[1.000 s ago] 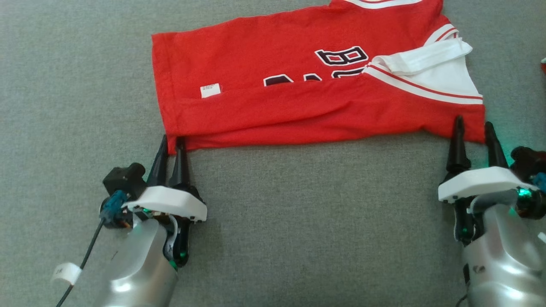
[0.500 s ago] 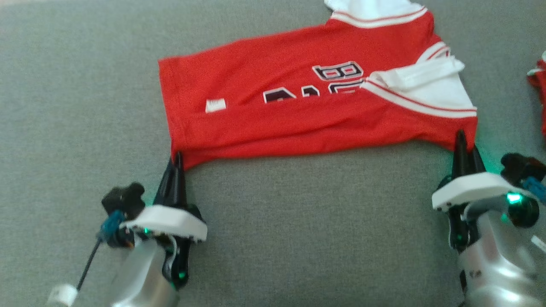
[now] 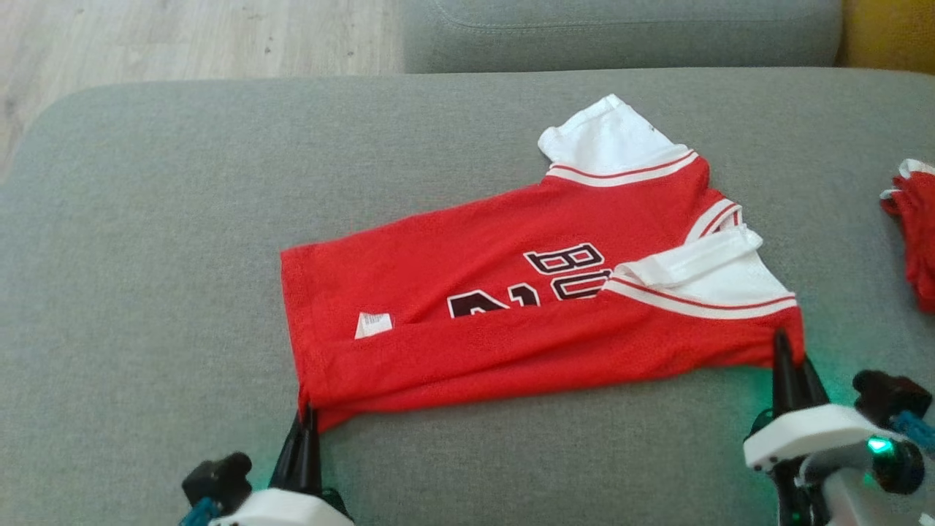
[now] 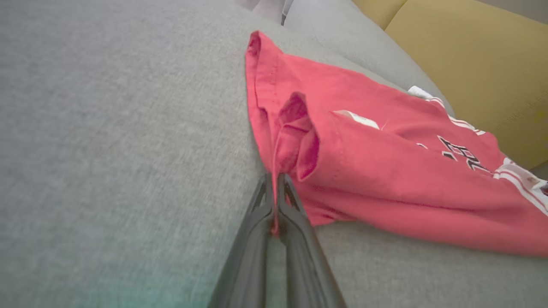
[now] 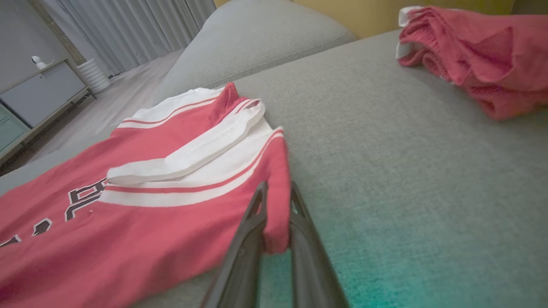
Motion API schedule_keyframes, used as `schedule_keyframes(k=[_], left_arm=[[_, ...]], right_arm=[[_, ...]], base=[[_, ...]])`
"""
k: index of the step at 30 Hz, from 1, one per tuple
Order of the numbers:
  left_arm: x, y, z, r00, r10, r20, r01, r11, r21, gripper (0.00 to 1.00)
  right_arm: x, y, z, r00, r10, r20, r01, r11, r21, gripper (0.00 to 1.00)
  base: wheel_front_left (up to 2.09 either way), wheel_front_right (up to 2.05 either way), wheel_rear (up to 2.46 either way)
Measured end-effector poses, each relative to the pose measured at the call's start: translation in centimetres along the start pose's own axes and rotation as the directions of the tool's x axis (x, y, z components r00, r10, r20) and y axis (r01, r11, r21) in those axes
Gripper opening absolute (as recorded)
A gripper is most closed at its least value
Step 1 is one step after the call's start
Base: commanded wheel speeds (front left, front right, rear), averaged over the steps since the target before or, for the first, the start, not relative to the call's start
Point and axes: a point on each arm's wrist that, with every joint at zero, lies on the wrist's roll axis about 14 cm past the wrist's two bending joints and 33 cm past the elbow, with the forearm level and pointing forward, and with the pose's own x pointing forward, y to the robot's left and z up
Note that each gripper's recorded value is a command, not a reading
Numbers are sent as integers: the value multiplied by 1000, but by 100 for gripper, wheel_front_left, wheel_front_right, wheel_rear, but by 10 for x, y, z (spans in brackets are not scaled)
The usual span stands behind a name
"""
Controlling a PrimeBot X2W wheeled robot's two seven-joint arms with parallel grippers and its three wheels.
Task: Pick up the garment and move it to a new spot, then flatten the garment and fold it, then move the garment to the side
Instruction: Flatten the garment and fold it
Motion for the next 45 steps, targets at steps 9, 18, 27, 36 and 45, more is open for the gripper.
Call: schedule_keyframes(k=[9,18,27,36,45], left_arm=[[28,-4,13,1000,-14,11,14,1000,5,100],[117,0,116,998,-68,-9,68,958,278,100],[131,42,66,944,64,-324,28,962,273,100],[134,17,62,936,-32,-350,78,990,120,100],[122,5,50,914,-102,-393,140,988,68,0]], right_arm=[[24,9,27,996,53,67,-51,998,-34,100],[80,42,64,975,176,136,-159,979,-127,100],[102,60,63,965,233,122,-214,965,-149,100],[109,57,58,967,237,95,-220,961,-166,100],[125,73,75,954,274,122,-250,951,-182,100]], base=[[0,0,0],[0,0,0],[0,0,0],[0,0,0],[0,0,0]])
